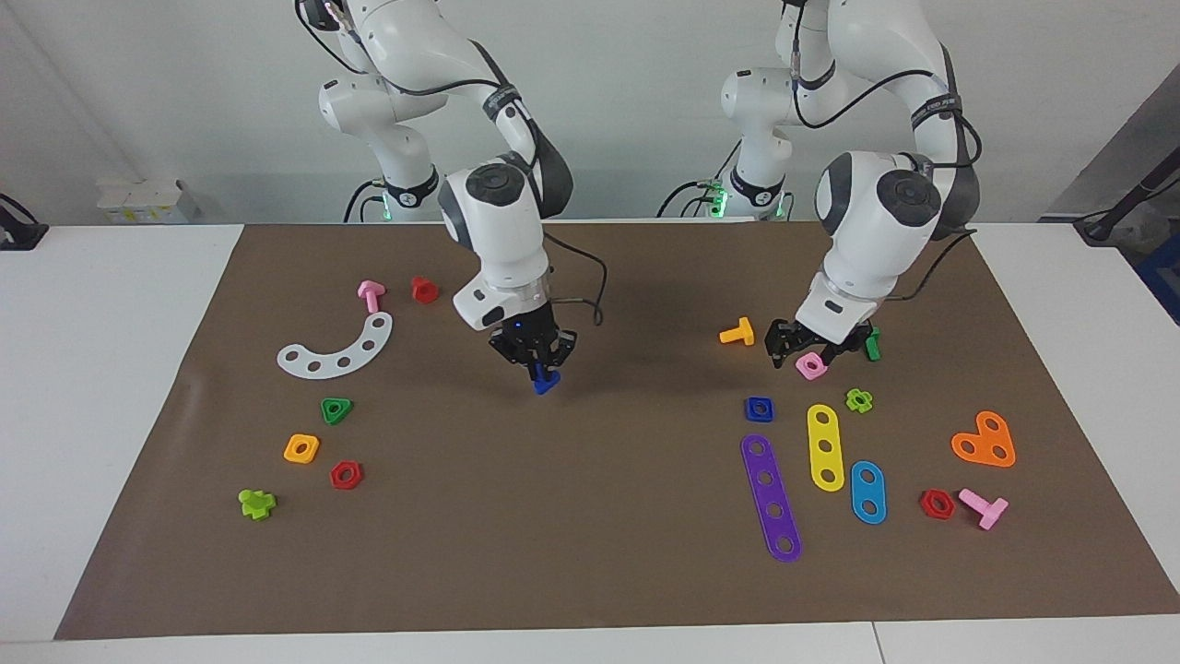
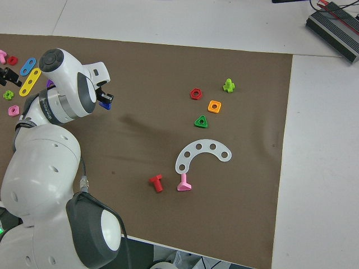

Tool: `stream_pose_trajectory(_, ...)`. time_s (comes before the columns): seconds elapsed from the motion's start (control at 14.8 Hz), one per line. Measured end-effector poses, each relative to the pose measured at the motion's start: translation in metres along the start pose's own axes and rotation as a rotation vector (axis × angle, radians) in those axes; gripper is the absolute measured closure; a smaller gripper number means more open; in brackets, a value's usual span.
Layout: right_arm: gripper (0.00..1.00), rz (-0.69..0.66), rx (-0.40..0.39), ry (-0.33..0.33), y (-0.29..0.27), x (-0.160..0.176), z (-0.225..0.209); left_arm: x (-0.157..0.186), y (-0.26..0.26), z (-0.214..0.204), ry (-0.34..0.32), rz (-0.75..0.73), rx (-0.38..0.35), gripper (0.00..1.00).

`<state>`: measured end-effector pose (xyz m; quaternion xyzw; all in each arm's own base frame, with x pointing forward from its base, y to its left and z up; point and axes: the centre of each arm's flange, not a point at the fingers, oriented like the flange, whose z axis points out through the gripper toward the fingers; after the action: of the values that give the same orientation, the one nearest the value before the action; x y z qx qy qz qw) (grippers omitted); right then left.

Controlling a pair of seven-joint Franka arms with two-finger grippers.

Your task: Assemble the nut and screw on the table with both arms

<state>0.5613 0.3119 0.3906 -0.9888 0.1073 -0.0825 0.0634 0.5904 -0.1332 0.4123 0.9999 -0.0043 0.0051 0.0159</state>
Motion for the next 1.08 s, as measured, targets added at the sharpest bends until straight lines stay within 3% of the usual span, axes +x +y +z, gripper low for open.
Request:
stream_pose_trajectory(0.47,0.81,-0.008,-0.054,-0.042,-0.069,-0.039,0.046,0.018,0.029,0.077,0.055,0.006,-0.027,0.21)
stream_pose_trajectory(1.08,0.78,-0.009,-0.13,-0.089,-0.065,-0.054,0.072,0.007,0.021,0.111,0.004,0.116,-0.012,0.29)
